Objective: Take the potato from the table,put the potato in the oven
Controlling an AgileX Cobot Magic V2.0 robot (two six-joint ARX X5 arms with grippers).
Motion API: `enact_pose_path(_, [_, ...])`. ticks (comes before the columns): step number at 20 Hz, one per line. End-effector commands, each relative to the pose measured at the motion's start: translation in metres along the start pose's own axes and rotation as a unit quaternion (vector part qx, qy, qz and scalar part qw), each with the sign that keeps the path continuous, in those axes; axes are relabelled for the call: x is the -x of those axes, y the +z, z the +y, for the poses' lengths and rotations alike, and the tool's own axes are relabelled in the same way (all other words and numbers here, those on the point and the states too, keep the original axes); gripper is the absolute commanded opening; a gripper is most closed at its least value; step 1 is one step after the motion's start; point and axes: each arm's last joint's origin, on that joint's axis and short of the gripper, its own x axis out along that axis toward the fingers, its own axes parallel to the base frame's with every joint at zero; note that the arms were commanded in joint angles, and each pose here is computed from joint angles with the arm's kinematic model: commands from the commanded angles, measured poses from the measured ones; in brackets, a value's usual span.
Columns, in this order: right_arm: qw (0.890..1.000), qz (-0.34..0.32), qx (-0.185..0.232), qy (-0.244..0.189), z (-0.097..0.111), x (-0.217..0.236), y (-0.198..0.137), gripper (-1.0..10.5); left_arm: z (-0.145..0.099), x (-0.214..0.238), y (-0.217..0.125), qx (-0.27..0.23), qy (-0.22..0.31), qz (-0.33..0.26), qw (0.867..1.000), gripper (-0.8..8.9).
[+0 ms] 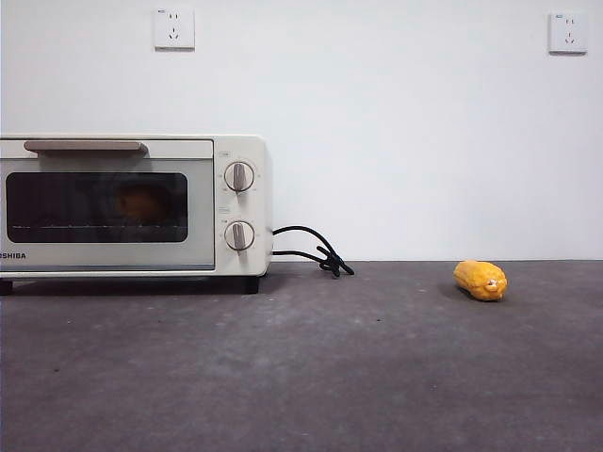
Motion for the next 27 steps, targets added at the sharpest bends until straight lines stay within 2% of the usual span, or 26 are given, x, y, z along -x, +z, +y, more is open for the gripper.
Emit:
enact_pose_path(1, [1.000, 0.010, 0.013, -0.005, 0.000, -0.001, -0.003, 0.0, 0.000, -0.001, -0.002, 0.005, 0.000, -0.002, 1.000, -0.04])
enact_pose_path(12, [1.000, 0.010, 0.013, -0.005, 0.000, -0.001, -0.003, 0.0, 0.000, -0.002, -0.003, 0.005, 0.000, 0.006, 1.000, -0.04])
enact_pose_path(15, [0.998, 0.007, 0.062, -0.014, -0.002, -0.001, -0.003, 0.0, 0.000, -0.002, -0.003, 0.005, 0.000, 0.006, 1.000, -0.04])
enact_pose_path(16, [0.996, 0.000, 0.082, -0.029, -0.009, 0.004, -0.003, 0.0, 0.000, -0.002, -0.003, 0.005, 0.000, 0.006, 1.000, -0.04])
enact_pose_path(17, [0.996, -0.001, 0.074, -0.045, -0.013, 0.005, -0.003, 0.0, 0.000, -0.002, -0.003, 0.005, 0.000, 0.006, 1.000, -0.04])
enact_pose_path(19, [0.996, -0.004, 0.037, -0.084, -0.024, 0.011, -0.005, 0.0, 0.000, -0.002, -0.003, 0.005, 0.000, 0.007, 1.000, -0.04])
enact_pose_path(21, [0.988, -0.016, -0.012, -0.152, -0.035, 0.020, -0.007, 0.0, 0.000, -0.002, -0.003, 0.005, 0.000, 0.007, 1.000, -0.04])
enact_pose_path(24, [0.961, -0.043, -0.070, -0.266, -0.044, 0.037, -0.013, 0.0, 0.000, -0.002, -0.003, 0.005, 0.000, 0.007, 1.000, -0.04])
enact_pose_path(27, [0.932, -0.053, -0.102, -0.344, -0.046, 0.043, -0.015, 0.0, 0.000, -0.002, -0.003, 0.005, 0.000, 0.007, 1.000, -0.04])
